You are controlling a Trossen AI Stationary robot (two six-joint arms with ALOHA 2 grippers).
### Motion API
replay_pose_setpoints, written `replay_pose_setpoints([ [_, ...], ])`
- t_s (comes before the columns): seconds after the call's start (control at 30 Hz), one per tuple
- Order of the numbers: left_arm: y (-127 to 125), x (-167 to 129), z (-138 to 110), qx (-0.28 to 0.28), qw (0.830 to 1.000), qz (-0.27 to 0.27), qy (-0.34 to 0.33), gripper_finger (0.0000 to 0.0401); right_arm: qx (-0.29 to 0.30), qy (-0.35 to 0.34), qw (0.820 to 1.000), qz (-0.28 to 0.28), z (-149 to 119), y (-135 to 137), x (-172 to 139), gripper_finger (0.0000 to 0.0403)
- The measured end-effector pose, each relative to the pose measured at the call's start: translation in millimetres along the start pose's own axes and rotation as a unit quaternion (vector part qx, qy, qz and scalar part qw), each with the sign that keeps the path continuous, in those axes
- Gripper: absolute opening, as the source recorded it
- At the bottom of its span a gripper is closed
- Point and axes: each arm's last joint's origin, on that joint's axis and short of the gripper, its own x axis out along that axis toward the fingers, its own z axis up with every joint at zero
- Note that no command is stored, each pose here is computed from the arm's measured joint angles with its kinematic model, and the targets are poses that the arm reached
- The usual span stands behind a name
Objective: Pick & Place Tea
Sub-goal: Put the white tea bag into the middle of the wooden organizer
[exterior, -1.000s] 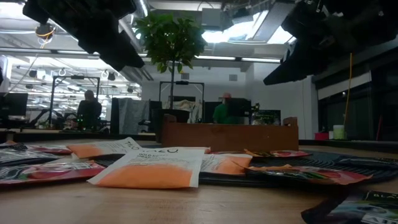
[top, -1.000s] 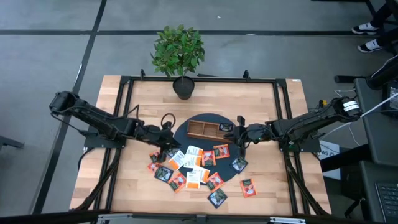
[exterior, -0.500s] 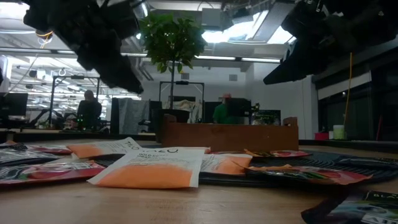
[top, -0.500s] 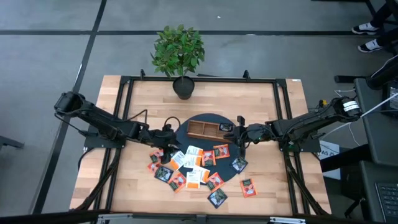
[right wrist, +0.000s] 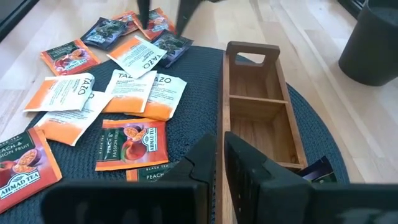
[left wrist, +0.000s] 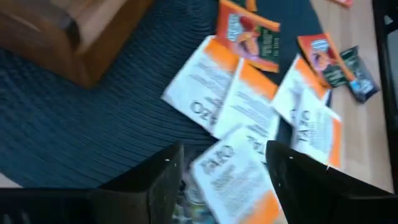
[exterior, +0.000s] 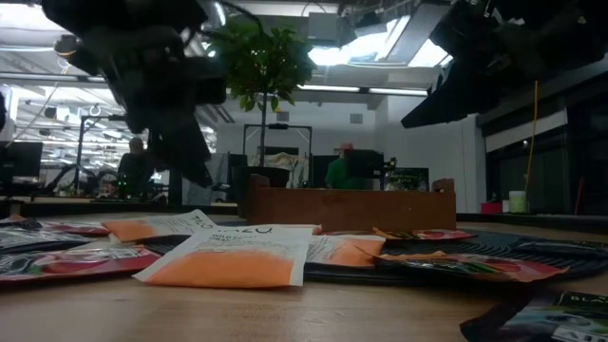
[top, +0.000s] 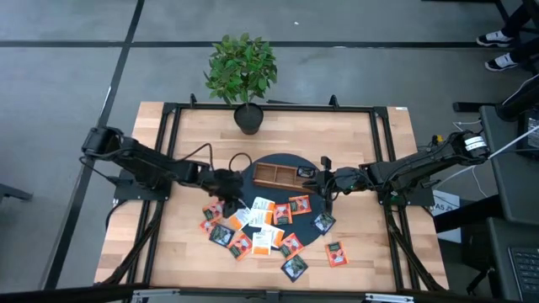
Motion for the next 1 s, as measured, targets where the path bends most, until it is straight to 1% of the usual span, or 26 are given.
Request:
replay_pose_setpoints([
  [0.1, 13, 3, 4, 0.006, 1.0, -0.004, 0.012, 0.0224, 0.02, 0.0, 1.0, 0.001, 0, 0, 0, 0.0039],
  [0.23, 28, 7, 7, -0.013, 0.999, -0.014, 0.03, 0.0224, 0.042, 0.0, 0.999, 0.001, 0, 0, 0, 0.004],
  [0.33, 34, 13, 6, -0.003, 0.999, -0.018, 0.048, 0.0224, 0.052, 0.001, 0.999, 0.008, 0, 0, 0, 0.004],
  [0.47, 31, 25, 12, 0.023, 0.996, -0.043, 0.069, 0.0224, 0.053, 0.002, 0.999, 0.009, 0, 1, 0, 0.004],
  [0.6, 25, 36, 20, 0.064, 0.993, -0.045, 0.088, 0.0224, 0.067, 0.002, 0.998, 0.009, 0, 1, 0, 0.004],
  [0.83, 26, 44, 20, 0.094, 0.985, -0.03, 0.142, 0.0224, 0.092, 0.002, 0.996, 0.009, 0, 1, 0, 0.004],
  [0.9, 26, 43, 19, 0.097, 0.983, -0.038, 0.152, 0.0224, 0.092, 0.002, 0.996, 0.009, 0, 1, 0, 0.004],
  [1.0, 25, 43, 18, 0.103, 0.979, -0.064, 0.162, 0.0224, 0.092, 0.002, 0.996, 0.01, 0, 1, 0, 0.004],
])
